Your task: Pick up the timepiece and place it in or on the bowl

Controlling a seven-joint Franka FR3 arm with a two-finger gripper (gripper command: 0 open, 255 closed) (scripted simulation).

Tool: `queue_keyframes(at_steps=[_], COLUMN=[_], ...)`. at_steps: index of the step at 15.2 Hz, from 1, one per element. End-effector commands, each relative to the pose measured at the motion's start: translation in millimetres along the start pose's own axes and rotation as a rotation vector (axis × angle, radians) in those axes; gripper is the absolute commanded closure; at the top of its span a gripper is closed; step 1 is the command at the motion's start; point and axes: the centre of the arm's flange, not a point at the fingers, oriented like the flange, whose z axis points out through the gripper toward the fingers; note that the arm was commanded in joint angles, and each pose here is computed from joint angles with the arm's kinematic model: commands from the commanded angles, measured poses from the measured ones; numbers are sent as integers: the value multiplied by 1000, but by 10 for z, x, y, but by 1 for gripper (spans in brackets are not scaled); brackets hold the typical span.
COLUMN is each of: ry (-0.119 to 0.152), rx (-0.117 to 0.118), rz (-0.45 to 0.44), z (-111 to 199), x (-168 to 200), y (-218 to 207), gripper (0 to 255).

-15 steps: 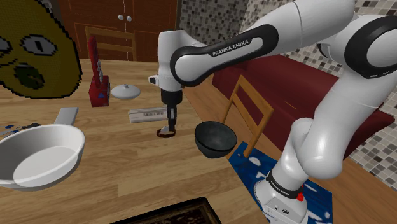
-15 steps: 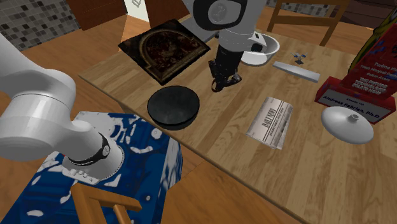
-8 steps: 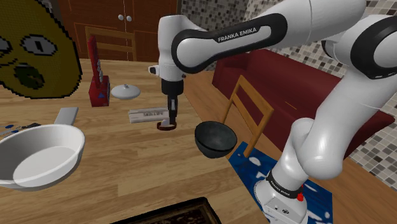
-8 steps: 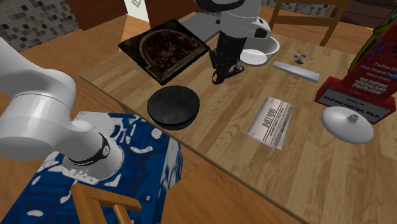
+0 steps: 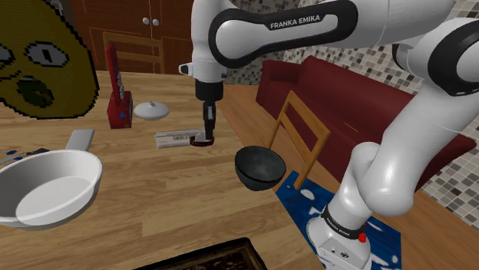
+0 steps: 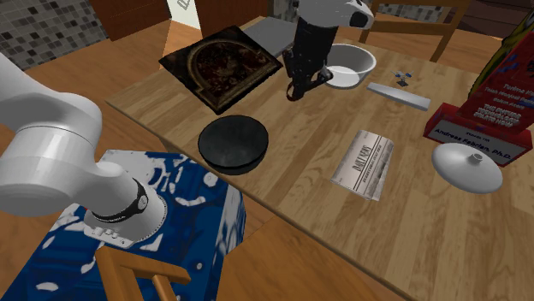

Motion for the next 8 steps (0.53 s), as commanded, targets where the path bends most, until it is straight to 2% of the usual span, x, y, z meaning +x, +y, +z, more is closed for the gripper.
queue_keyframes(at_steps=[1,5,8], ry=[-1,-1,-1], rx=[0,0,0], rz=[0,0,0], z=[-112,-310,-311], x=[-17,-32,-425], y=[-6,-24,-74], gripper=[255,255,255])
